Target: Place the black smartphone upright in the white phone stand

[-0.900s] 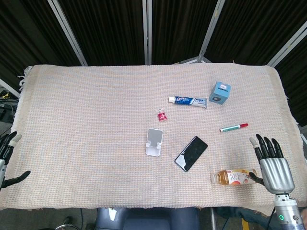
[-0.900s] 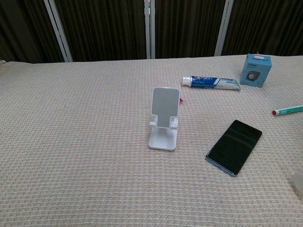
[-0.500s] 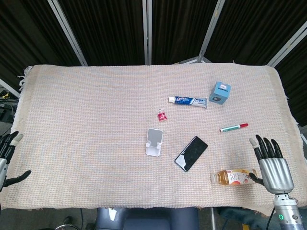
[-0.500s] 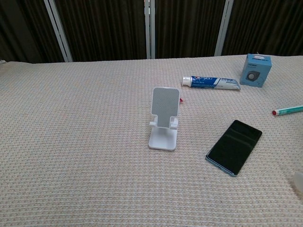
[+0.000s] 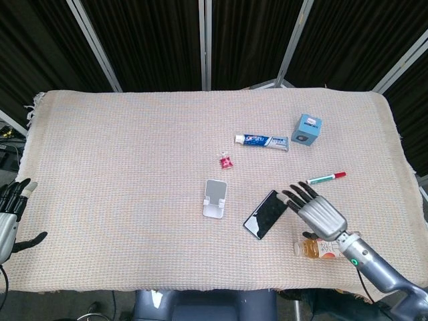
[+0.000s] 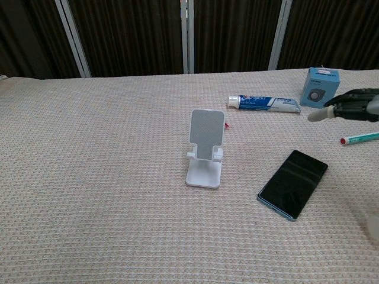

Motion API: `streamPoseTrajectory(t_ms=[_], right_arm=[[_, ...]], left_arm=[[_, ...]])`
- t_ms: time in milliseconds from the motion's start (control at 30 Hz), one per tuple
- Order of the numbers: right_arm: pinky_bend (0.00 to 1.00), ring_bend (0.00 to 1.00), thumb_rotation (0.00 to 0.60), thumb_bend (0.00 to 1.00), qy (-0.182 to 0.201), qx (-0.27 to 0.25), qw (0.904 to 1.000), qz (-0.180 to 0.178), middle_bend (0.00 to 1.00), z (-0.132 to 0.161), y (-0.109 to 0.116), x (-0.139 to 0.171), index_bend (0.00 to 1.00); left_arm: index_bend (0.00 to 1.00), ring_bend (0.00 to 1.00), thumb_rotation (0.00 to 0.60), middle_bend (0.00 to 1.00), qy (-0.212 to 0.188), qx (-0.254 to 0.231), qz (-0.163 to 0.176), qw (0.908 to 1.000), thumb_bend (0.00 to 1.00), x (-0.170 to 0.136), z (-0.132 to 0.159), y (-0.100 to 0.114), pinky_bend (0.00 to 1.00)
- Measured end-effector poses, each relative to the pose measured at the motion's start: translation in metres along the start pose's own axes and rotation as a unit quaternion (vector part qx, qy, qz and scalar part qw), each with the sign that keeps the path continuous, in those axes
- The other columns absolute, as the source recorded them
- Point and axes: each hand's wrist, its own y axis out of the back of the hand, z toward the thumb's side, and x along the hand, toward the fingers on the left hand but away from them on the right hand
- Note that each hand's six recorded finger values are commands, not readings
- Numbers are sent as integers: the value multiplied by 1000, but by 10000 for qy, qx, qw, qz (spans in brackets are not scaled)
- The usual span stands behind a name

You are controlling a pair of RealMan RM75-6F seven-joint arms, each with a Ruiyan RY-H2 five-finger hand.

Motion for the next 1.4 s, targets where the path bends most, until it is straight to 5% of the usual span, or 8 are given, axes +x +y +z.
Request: streamPoseTrajectory(t_ms=[367, 767, 1167, 1267, 1400], right_arm=[[121, 145, 600, 0, 1095, 548, 9918, 355, 211, 31, -34, -56, 200], [121, 151, 600, 0, 1575, 1240, 9796, 149, 204, 37, -50, -75, 183], [135, 197, 600, 0, 1667, 1679, 9716, 50, 228, 33, -65, -86, 204], [168, 290, 600, 5, 1662, 1673, 9718, 85, 336, 31, -69, -87, 316], [340, 515, 600, 97, 1658, 1678, 9718, 71, 562, 29, -71, -90, 518]], left_arm=[[0, 0, 600, 0, 252, 139, -147, 9995, 0, 7, -8, -12, 0], [0, 0, 600, 0, 343, 197, -182, 9991, 0, 11, -12, -16, 0], [0, 0, 600, 0, 399, 274, -245, 9985, 0, 13, -13, -21, 0], [0, 0, 600, 0, 413, 292, -260, 9984, 0, 14, -14, -23, 0], [0, 0, 600, 0, 458, 301, -261, 9982, 0, 14, -15, -23, 0]])
